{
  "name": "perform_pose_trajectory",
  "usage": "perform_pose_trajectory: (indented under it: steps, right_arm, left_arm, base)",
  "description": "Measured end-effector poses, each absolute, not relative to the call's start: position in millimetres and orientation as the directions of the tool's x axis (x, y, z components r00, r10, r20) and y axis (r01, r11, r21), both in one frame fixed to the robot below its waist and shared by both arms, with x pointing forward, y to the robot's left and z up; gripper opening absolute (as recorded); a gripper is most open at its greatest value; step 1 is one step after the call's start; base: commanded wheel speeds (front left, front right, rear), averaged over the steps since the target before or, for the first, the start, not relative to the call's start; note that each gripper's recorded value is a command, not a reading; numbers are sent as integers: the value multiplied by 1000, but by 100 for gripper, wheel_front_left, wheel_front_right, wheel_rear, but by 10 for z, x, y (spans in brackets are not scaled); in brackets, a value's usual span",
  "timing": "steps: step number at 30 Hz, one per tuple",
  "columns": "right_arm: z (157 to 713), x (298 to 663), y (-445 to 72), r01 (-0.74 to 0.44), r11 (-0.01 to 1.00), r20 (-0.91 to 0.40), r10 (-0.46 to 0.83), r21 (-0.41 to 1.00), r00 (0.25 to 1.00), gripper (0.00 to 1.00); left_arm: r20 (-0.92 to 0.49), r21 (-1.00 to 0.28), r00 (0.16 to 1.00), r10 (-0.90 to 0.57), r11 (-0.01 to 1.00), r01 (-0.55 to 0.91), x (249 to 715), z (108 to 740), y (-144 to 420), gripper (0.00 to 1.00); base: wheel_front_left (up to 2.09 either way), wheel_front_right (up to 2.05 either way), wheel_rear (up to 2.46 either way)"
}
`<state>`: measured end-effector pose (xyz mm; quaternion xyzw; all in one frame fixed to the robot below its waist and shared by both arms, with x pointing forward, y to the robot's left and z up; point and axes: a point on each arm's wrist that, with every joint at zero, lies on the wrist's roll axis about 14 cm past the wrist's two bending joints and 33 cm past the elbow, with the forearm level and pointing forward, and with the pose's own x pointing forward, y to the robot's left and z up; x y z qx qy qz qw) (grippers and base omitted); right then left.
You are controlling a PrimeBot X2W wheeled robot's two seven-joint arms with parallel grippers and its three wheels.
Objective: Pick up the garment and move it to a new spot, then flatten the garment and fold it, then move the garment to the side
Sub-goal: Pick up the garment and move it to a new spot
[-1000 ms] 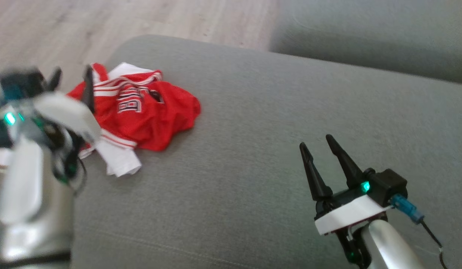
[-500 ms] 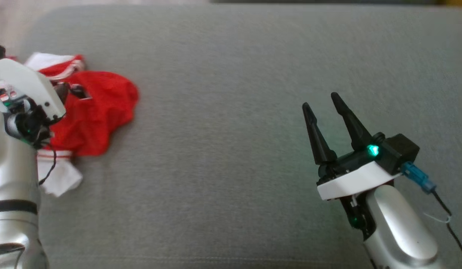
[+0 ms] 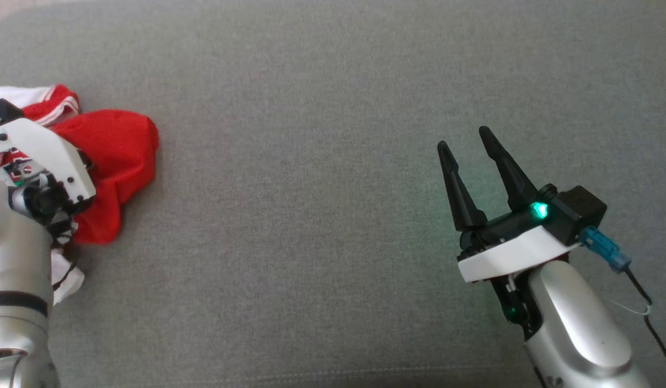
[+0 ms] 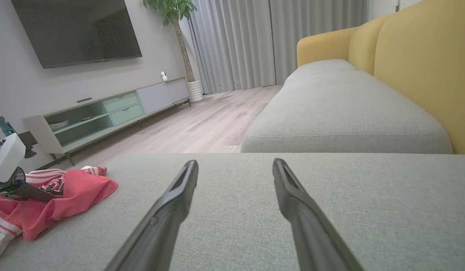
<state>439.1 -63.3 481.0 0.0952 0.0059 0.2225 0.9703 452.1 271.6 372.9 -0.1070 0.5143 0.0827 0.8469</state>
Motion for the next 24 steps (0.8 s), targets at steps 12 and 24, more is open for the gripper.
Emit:
perform_pose_trajectory:
  steps: [12, 24]
  right_arm:
    - [5204, 4124, -658, -435, 886, 112, 421, 163, 900, 100]
    - [5421, 3838, -1038, -344, 927, 169, 318, 151, 933, 100]
  left_arm:
    - [-590, -39, 807, -8, 999, -19, 4987, 5015, 2437, 0]
    - [-231, -117, 833, -502, 864, 489, 4988, 6326, 418, 0]
  base:
    - [0, 0, 0]
    - [0, 0, 0]
